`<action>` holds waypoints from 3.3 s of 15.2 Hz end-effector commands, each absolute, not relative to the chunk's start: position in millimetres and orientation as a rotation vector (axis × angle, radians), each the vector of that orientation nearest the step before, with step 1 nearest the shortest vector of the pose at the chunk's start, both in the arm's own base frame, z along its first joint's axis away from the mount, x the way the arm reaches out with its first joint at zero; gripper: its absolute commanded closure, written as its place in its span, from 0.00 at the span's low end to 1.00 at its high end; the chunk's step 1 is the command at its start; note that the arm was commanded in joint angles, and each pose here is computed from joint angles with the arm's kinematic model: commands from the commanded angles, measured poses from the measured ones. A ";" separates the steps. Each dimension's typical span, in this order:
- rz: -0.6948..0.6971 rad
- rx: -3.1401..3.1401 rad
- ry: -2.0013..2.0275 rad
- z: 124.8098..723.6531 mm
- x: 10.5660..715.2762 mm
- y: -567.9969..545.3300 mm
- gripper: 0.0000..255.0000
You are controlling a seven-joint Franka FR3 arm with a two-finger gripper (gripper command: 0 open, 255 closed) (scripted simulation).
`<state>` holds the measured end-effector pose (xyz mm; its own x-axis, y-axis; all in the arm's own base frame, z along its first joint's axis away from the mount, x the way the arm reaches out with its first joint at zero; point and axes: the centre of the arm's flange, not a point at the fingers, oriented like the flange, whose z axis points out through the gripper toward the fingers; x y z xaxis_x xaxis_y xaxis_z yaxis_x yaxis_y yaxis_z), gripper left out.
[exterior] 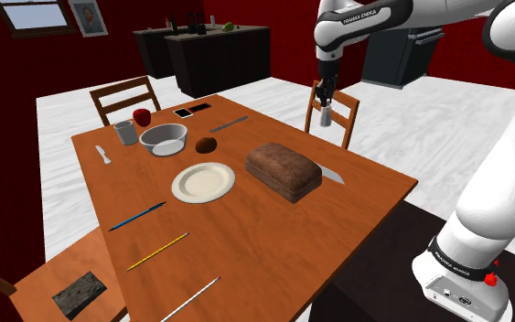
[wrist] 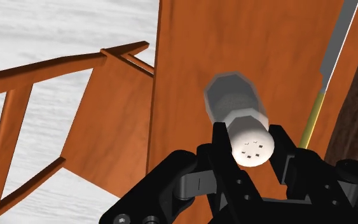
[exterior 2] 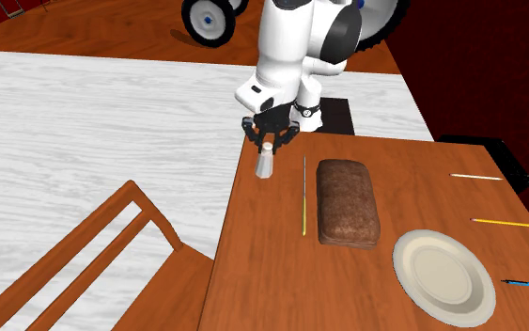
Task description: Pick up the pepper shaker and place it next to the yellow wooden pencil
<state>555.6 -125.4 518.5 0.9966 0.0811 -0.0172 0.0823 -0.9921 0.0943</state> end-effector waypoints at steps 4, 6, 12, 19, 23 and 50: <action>-0.021 3.044 0.125 544.4 556.5 -125.3 1.00; -0.021 3.044 0.125 545.3 554.6 -112.3 1.00; -0.021 3.044 0.125 545.5 543.0 -33.9 1.00; -0.021 3.044 0.125 545.8 529.6 57.5 1.00; -0.021 3.044 0.125 546.0 521.9 109.7 1.00; -0.021 3.044 0.125 547.2 470.0 462.3 1.00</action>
<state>469.7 449.1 545.5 0.9964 0.0834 -0.0175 0.0847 -0.9920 0.0939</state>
